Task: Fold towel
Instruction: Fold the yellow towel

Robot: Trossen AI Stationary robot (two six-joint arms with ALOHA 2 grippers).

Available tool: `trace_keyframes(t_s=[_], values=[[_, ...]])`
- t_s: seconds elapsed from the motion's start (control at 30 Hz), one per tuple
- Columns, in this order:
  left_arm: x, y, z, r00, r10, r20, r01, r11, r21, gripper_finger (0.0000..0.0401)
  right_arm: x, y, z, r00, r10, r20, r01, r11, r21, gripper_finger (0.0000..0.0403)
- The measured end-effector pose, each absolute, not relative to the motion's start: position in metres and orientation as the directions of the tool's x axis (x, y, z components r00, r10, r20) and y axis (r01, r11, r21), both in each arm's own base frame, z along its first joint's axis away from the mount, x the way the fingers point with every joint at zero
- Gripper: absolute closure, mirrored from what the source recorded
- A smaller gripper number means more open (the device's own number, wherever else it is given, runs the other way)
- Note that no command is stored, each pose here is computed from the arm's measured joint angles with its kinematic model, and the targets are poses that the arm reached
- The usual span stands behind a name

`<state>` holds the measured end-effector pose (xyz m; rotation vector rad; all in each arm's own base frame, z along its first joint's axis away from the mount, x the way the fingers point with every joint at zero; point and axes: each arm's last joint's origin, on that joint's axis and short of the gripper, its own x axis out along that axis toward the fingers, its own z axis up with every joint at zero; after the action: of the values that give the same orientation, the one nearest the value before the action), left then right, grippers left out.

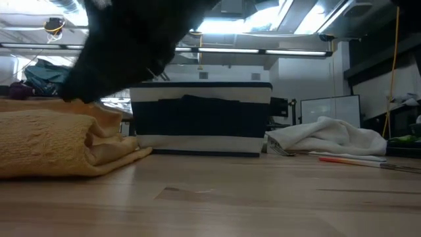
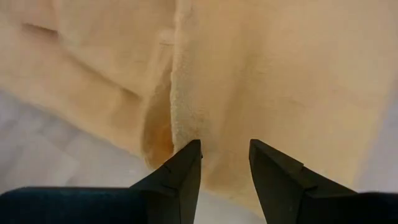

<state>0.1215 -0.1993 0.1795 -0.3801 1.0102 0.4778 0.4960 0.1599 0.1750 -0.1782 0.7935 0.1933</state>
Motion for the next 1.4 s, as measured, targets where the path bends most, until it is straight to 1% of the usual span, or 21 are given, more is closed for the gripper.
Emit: trace_keyframes(t_s=[0.17,0.3,0.4,0.5,0.57,0.7,0.77,0.87,0.97,1.07,1.13,1.27,1.4], values=[[0.123,-0.187,0.172,0.364,0.35,-0.863,-0.602,0.796,0.069,0.0274,0.499,0.142,0.17,0.682,0.055,-0.729,-0.186,0.977,-0.101,0.018],[0.124,-0.175,0.17,0.294,0.458,-0.839,-0.634,0.75,0.187,0.0274,0.503,0.123,0.168,0.685,-0.027,-0.728,-0.074,0.992,-0.106,0.018],[0.124,-0.167,0.169,0.26,0.503,-0.824,-0.66,0.715,0.228,0.0274,0.507,0.108,0.169,0.688,-0.064,-0.723,-0.019,0.994,-0.106,0.018],[0.124,-0.163,0.171,0.243,0.529,-0.813,-0.694,0.68,0.235,0.0274,0.509,0.098,0.168,0.685,-0.079,-0.724,0.002,0.994,-0.106,0.018],[0.123,-0.162,0.173,0.253,0.528,-0.811,-0.693,0.683,0.229,0.0274,0.51,0.097,0.171,0.69,-0.046,-0.722,-0.016,0.997,-0.079,0.018],[0.125,-0.164,0.187,0.321,0.479,-0.817,-0.659,0.732,0.17,0.0274,0.515,0.105,0.188,0.715,0.085,-0.694,-0.131,0.991,-0.013,0.018],[0.127,-0.166,0.197,0.36,0.427,-0.829,-0.628,0.768,0.123,0.0274,0.517,0.112,0.2,0.73,0.129,-0.671,-0.179,0.984,-0.005,0.018],[0.13,-0.175,0.214,0.431,0.293,-0.853,-0.546,0.838,0.012,0.0274,0.518,0.125,0.216,0.753,0.177,-0.634,-0.236,0.972,-0.01,0.018],[0.133,-0.187,0.224,0.5,0.118,-0.858,-0.427,0.895,-0.126,0.0274,0.515,0.144,0.224,0.756,0.21,-0.62,-0.291,0.956,-0.032,0.018],[0.134,-0.202,0.228,0.557,-0.018,-0.831,-0.311,0.923,-0.228,0.0274,0.506,0.163,0.221,0.722,0.233,-0.652,-0.338,0.94,-0.038,0.018],[0.134,-0.211,0.228,0.58,-0.074,-0.811,-0.254,0.93,-0.267,0.0274,0.499,0.175,0.217,0.689,0.225,-0.689,-0.353,0.934,-0.049,0.018],[0.132,-0.224,0.222,0.585,-0.107,-0.804,-0.2,0.942,-0.271,0.0274,0.486,0.195,0.203,0.652,0.171,-0.739,-0.357,0.929,-0.101,0.018],[0.13,-0.234,0.209,0.569,-0.098,-0.817,-0.182,0.953,-0.241,0.0274,0.477,0.212,0.194,0.642,0.174,-0.746,-0.381,0.918,-0.114,0.018]])
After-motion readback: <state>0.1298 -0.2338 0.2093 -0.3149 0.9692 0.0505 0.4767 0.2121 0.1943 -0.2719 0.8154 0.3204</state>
